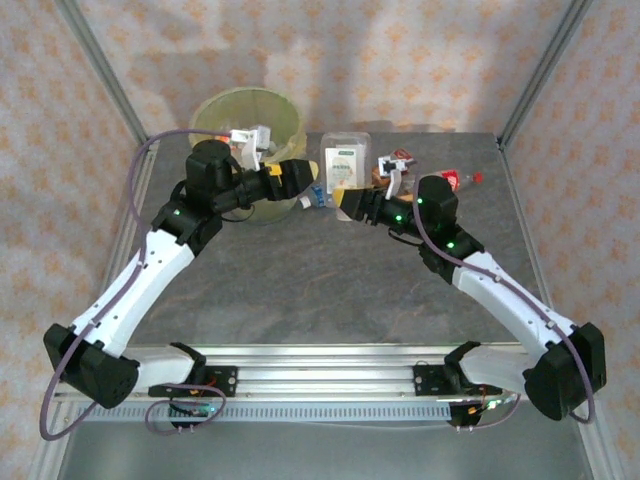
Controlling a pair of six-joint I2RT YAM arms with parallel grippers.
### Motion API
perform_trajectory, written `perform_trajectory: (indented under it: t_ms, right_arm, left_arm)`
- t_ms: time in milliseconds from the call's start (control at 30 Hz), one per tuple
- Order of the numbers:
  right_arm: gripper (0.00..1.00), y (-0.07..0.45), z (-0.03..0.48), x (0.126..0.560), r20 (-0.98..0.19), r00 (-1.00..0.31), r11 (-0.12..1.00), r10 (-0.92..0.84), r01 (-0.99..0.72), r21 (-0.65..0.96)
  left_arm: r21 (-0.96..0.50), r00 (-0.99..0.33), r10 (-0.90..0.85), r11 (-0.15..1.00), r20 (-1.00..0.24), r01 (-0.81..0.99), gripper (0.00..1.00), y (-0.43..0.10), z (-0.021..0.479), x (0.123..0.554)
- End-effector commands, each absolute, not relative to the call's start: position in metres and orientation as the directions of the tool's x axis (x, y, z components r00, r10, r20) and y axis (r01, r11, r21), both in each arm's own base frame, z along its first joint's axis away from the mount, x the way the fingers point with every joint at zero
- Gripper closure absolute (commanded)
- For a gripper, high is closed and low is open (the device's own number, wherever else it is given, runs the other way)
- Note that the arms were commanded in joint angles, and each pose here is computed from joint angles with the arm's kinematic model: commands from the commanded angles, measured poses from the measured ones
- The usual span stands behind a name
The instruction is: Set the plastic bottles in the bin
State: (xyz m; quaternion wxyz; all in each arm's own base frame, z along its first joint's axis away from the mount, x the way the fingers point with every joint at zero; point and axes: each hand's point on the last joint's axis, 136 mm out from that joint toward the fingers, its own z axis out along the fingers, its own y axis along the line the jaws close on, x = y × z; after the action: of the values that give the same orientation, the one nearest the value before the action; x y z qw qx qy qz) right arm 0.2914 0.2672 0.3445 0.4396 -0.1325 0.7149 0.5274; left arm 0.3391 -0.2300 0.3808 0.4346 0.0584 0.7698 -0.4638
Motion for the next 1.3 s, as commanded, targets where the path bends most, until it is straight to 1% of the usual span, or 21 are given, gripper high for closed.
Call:
perform_trajectory:
  t_ms: [0,233,333,500,600,767,867,1100,1133,1200,1267]
  right_arm:
    - [0.61,0.269,0.399,0.274,-0.791,-0.512,0.286,0.336,-0.744,0.603]
    - [0.61,0.273,0.415,0.272,-0.741,-0.545,0.182,0.394,-0.743,0.643]
    - [0.61,0.277,0.416,0.273,-0.734,-0.555,0.173,0.391,-0.74,0.651]
    - [0.61,0.281,0.421,0.269,-0.73,-0.565,0.14,0.386,-0.746,0.651]
    - [0.61,0.287,0.413,0.273,-0.72,-0.586,0.135,0.371,-0.733,0.666]
    - [0.61,0.292,0.411,0.272,-0.713,-0.606,0.113,0.352,-0.729,0.675]
    - [0.6,0.294,0.409,0.272,-0.712,-0.612,0.112,0.345,-0.726,0.679]
    - [0.58,0.294,0.396,0.274,-0.709,-0.627,0.15,0.323,-0.706,0.692]
    - [0.57,0.293,0.394,0.275,-0.709,-0.627,0.156,0.322,-0.704,0.693]
    - [0.53,0.293,0.391,0.274,-0.711,-0.628,0.168,0.316,-0.7,0.694]
    - [0.48,0.291,0.387,0.275,-0.713,-0.627,0.189,0.314,-0.694,0.694]
  left_arm:
    - [-0.647,-0.59,-0.281,0.448,-0.757,0.617,0.0,-0.248,0.404,0.326]
    - [-0.646,-0.599,-0.25,0.388,-0.76,0.657,0.0,-0.267,0.408,0.326]
    - [-0.643,-0.601,-0.235,0.354,-0.764,0.679,0.0,-0.278,0.412,0.323]
    - [-0.636,-0.592,-0.234,0.33,-0.771,0.698,0.0,-0.288,0.42,0.322]
    - [-0.642,-0.591,-0.25,0.305,-0.767,0.704,0.0,-0.291,0.427,0.323]
    - [-0.646,-0.589,-0.267,0.273,-0.763,0.713,0.05,-0.294,0.439,0.323]
    - [-0.644,-0.586,-0.269,0.272,-0.764,0.715,0.16,-0.294,0.443,0.324]
    - [-0.62,-0.558,-0.271,0.328,-0.784,0.713,0.49,-0.286,0.446,0.322]
    - [-0.616,-0.554,-0.27,0.338,-0.788,0.711,0.51,-0.284,0.446,0.322]
    - [-0.608,-0.545,-0.271,0.353,-0.794,0.711,0.53,-0.282,0.447,0.322]
    - [-0.6,-0.532,-0.276,0.37,-0.8,0.71,0.56,-0.279,0.45,0.321]
